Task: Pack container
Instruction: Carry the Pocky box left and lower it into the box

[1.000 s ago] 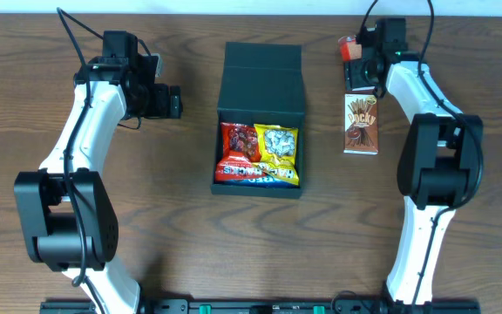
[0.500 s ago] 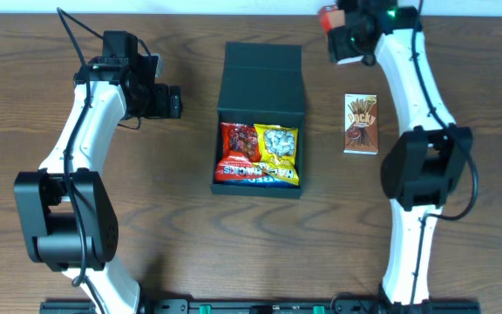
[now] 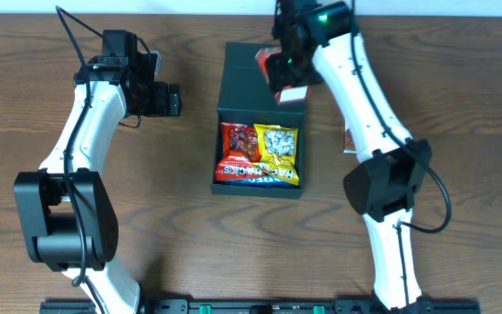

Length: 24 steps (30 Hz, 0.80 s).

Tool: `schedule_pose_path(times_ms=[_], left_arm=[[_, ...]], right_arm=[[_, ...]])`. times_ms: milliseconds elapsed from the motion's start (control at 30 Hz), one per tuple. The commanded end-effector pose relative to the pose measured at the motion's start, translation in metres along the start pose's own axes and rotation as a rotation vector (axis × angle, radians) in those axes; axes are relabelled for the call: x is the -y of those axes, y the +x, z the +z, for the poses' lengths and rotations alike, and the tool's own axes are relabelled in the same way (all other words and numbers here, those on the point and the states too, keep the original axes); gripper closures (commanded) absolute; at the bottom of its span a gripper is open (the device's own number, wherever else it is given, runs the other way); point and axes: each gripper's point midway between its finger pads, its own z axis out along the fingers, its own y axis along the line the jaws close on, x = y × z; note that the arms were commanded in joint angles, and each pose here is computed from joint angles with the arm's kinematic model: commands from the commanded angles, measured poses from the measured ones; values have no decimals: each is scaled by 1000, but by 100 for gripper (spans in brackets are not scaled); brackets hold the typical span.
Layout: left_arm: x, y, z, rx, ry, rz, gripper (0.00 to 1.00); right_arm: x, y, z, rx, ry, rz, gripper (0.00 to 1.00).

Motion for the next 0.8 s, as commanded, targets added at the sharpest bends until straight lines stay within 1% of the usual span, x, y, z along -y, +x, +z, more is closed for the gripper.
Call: schedule_pose_path(times_ms=[0, 100, 267, 400, 467, 767], left_arm=[[-3, -14, -13, 49, -21, 17, 5], [-3, -14, -13, 51, -21, 19, 5], [-3, -14, -13, 51, -21, 20, 5], [-3, -14, -13, 51, -21, 28, 5], [-3, -14, -13, 51, -21, 27, 5], [-3, -15, -13, 54, -21, 28, 5]], right_arm=[[-26, 11, -6, -23, -30, 66, 34], [-44, 28, -6, -76, -27, 76, 34], [-76, 59, -8, -170, -53, 19, 34], [-89, 76, -9, -218, -45, -14, 34], [-92, 84, -10, -243, -35, -3, 34], [-102, 93, -11, -262, -24, 42, 39]])
